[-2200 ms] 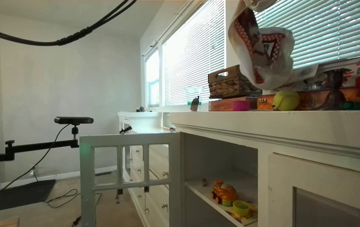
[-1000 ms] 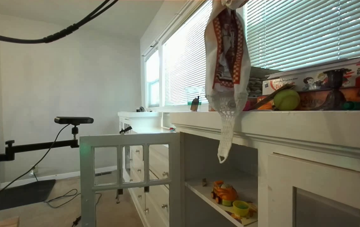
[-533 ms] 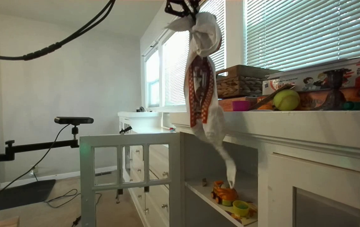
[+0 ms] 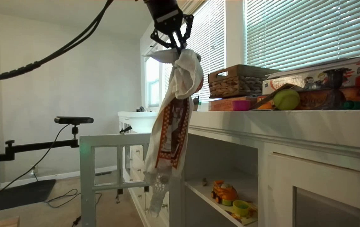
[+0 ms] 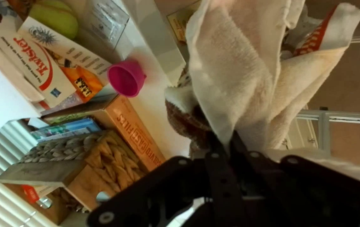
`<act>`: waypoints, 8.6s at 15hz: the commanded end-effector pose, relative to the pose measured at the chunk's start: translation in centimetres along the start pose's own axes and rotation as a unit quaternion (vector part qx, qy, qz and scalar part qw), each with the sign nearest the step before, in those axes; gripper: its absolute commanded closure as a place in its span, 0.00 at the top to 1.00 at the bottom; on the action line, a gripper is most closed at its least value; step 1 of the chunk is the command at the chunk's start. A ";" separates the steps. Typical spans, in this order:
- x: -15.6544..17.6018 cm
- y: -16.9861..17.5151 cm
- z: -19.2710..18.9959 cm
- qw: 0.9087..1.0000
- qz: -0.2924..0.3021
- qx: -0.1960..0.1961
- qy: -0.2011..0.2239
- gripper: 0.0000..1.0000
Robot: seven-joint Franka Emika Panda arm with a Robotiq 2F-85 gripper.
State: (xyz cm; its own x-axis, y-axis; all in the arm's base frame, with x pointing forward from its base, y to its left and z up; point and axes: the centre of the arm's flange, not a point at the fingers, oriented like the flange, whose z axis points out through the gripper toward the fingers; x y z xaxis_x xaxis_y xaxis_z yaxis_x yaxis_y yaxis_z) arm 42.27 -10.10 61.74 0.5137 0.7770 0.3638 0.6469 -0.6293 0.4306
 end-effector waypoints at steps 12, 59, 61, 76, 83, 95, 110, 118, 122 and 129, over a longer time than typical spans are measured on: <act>-9.1 -0.3 17.8 0.993 0.062 -0.092 -0.049 0.03; -19.1 4.1 18.9 0.964 0.117 -0.224 -0.084 0.03; -19.1 4.1 19.0 0.964 0.117 -0.223 -0.084 0.03; -7.6 2.9 21.2 0.981 0.041 -0.191 -0.010 0.03; -4.8 1.2 22.1 0.984 0.025 -0.175 0.003 0.03; 4.6 -2.5 22.1 0.988 -0.011 -0.138 0.073 0.03; 10.9 -6.0 22.3 0.987 -0.040 -0.117 0.102 0.03; 5.8 -3.0 20.0 0.991 -0.005 -0.133 0.031 0.03; 2.5 -1.4 19.7 0.992 0.021 -0.124 -0.014 0.03; 0.0 -0.5 20.2 0.991 0.038 -0.120 -0.053 0.03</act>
State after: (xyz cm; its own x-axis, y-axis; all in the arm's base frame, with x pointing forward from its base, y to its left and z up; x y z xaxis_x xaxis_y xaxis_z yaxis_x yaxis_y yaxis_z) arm 53.79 -9.23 44.69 0.6048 0.7180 0.3446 0.4682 -0.6706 0.5754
